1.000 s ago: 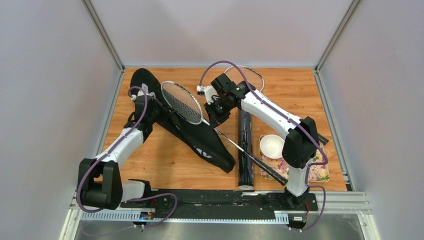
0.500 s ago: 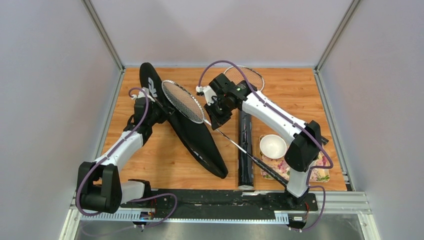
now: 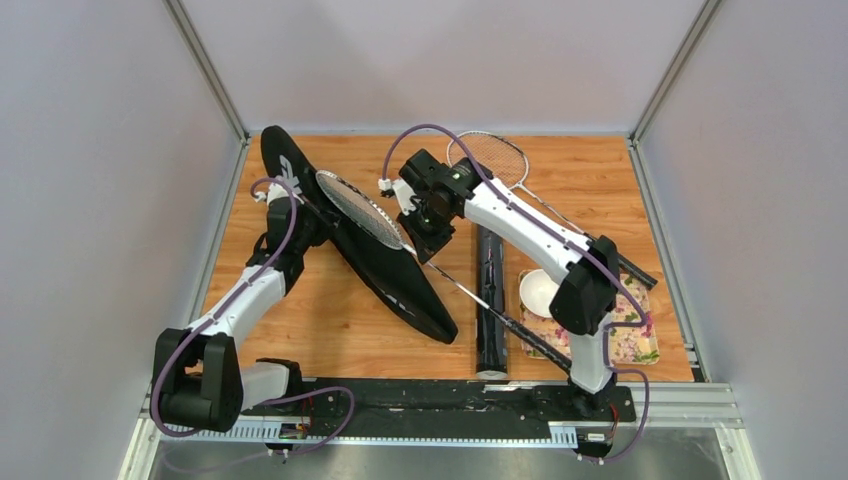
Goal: Pack up the badminton gear
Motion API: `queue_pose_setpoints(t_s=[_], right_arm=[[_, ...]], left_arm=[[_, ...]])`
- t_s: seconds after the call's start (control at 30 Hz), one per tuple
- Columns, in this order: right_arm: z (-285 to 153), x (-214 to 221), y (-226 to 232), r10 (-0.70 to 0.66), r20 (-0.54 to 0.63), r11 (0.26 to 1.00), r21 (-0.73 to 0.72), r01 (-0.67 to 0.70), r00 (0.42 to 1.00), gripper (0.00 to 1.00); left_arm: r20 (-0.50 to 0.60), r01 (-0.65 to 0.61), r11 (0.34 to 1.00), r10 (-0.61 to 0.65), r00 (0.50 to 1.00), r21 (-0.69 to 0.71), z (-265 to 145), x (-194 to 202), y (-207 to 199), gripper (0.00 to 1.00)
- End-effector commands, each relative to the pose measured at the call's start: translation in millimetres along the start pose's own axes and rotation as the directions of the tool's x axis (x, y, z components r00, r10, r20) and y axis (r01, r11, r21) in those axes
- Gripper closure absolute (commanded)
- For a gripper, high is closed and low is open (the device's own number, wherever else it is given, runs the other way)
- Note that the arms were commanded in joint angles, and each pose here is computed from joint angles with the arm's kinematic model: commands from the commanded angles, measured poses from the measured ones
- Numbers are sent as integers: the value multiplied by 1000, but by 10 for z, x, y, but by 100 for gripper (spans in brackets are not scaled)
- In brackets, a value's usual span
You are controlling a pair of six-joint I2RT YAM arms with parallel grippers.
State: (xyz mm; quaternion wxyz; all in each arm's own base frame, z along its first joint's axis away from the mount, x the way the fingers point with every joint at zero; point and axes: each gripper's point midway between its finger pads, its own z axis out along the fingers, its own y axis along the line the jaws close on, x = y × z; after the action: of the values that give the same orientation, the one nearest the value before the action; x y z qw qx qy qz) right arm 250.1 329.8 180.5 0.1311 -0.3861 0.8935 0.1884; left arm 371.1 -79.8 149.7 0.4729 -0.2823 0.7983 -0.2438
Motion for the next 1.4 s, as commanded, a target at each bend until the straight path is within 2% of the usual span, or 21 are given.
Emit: queue_pose_setpoints(t_s=[0.0,0.07,0.43,0.57,0.77,0.93,1.1,1.23,1.37], right_arm=[[36,9,107,75,-95,997,-13,-77,993,100],[216,1,78,95,-129,995,-12,-98,987,100],[385,-617,136,115,-3,992,-61,-115,993,100],[487,-722,135,147,-6,984,-98,-147,989,100],[613,-935,144,157,73,981,-131,-147,985,100],[702,-937,3,139,81,989,-63,-134,987,100],[651,-1324,88,160,224,982,-133,-132,961,100],[535,-1715,173,278,325,947,-249,-202,904,100],[427,-1974,217,286,410,931,-334,-149,866,100]], left_arm=[[102,-7,992,-6,995,129,-69,-234,-285,100],[106,-24,987,7,994,161,-81,-253,-360,100],[75,-68,982,55,996,177,-109,-97,-362,100],[49,-103,974,95,994,204,-140,36,-447,100],[22,-114,959,112,993,260,-230,189,-603,100],[42,-141,959,134,990,244,-261,160,-596,100],[-27,-83,957,94,995,276,-298,328,-636,100],[-59,-99,960,119,991,262,-341,493,-598,100],[-123,-84,966,117,986,245,-380,589,-574,100]])
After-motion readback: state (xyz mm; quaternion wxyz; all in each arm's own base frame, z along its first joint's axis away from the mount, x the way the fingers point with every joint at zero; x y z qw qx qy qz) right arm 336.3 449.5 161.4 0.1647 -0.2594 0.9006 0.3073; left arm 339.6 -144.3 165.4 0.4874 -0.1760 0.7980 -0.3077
